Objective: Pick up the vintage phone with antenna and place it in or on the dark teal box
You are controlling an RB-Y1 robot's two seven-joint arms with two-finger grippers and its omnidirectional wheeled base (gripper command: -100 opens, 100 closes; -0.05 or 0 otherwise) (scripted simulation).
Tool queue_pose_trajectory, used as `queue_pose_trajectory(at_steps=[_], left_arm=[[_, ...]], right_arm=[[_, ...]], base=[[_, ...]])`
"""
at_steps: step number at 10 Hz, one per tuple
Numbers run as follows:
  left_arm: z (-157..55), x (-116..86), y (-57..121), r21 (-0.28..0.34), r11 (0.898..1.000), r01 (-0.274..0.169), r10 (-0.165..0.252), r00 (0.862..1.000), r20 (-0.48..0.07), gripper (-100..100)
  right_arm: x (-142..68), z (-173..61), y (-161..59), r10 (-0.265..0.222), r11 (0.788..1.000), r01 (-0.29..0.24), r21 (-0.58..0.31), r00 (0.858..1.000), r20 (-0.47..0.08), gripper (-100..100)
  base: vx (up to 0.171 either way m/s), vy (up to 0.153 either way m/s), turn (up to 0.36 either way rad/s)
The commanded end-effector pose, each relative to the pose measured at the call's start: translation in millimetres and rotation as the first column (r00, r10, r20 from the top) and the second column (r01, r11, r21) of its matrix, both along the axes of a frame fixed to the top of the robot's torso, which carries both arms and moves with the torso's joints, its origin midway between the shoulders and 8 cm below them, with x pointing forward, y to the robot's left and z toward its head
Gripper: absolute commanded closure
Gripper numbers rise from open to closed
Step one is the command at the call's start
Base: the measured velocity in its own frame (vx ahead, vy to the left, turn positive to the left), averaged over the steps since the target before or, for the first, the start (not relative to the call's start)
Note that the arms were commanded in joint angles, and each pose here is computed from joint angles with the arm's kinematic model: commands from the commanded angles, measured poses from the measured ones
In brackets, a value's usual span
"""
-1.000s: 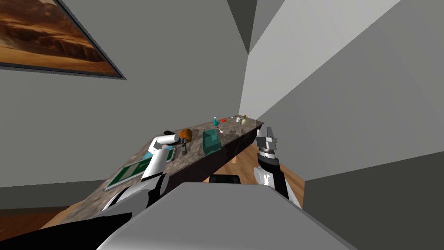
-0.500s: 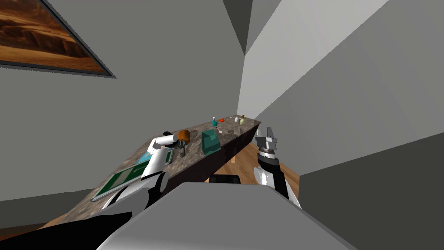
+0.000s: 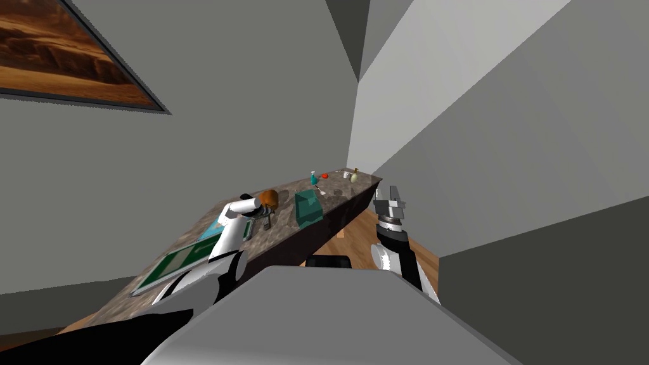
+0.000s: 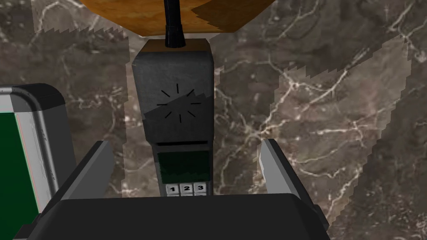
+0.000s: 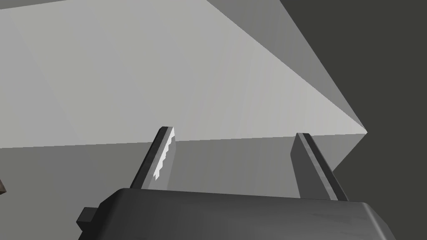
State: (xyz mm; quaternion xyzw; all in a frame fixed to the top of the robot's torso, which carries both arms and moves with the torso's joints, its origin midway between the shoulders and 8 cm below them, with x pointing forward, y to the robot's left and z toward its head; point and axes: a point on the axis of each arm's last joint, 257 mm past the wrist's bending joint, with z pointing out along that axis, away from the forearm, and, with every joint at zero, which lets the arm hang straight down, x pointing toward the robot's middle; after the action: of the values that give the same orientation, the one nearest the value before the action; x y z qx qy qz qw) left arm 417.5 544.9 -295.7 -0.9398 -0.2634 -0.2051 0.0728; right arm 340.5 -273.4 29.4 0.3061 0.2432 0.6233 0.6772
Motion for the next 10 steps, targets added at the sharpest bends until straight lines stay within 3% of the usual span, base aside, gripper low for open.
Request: queue_pose_trajectory(at_steps=[1, 2, 3, 7, 8, 9, 10], left_arm=[[-9, 0, 0.4, 0.002, 1.0, 0.007, -0.007, 1.0, 0.002, -100], [-5, -1, -0.3, 0.001, 1.0, 0.004, -0.004, 1.0, 0.001, -100], [-5, 0, -0.1, 0.002, 1.0, 0.005, -0.005, 1.0, 0.002, 100], [-5, 0, 0.3, 0.001, 1.0, 0.003, -0.003, 1.0, 0.003, 100], [-5, 0, 0.3, 0.002, 1.0, 0.003, -0.003, 1.0, 0.003, 0], [4, 0, 0.5, 0.001, 1.0, -0.001, 0.001, 1.0, 0.002, 100], [11, 0, 0.4, 0.001, 1.0, -0.005, 0.005, 1.0, 0.002, 100]], right_arm=[[0, 0, 0, 0.0, 1.0, 0.0, 0.0, 1.0, 0.0, 0], [0, 0, 0, 0.0, 1.0, 0.0, 0.0, 1.0, 0.0, 0], [0, 0, 0, 0.0, 1.0, 0.0, 0.0, 1.0, 0.0, 0], [0, 0, 0, 0.0, 1.0, 0.0, 0.0, 1.0, 0.0, 0], [0, 0, 0, 0.0, 1.0, 0.0, 0.0, 1.0, 0.0, 0], [0, 0, 0, 0.0, 1.0, 0.0, 0.0, 1.0, 0.0, 0], [0, 0, 0, 0.0, 1.0, 0.0, 0.0, 1.0, 0.0, 0]], base=[[0.04, -0.002, 0.041], [0.003, -0.008, 0.017], [0.0, 0.0, 0.0], [0.0, 0.0, 0.0], [0.0, 0.0, 0.0], [-0.015, 0.004, -0.052], [-0.041, 0.006, -0.064]])
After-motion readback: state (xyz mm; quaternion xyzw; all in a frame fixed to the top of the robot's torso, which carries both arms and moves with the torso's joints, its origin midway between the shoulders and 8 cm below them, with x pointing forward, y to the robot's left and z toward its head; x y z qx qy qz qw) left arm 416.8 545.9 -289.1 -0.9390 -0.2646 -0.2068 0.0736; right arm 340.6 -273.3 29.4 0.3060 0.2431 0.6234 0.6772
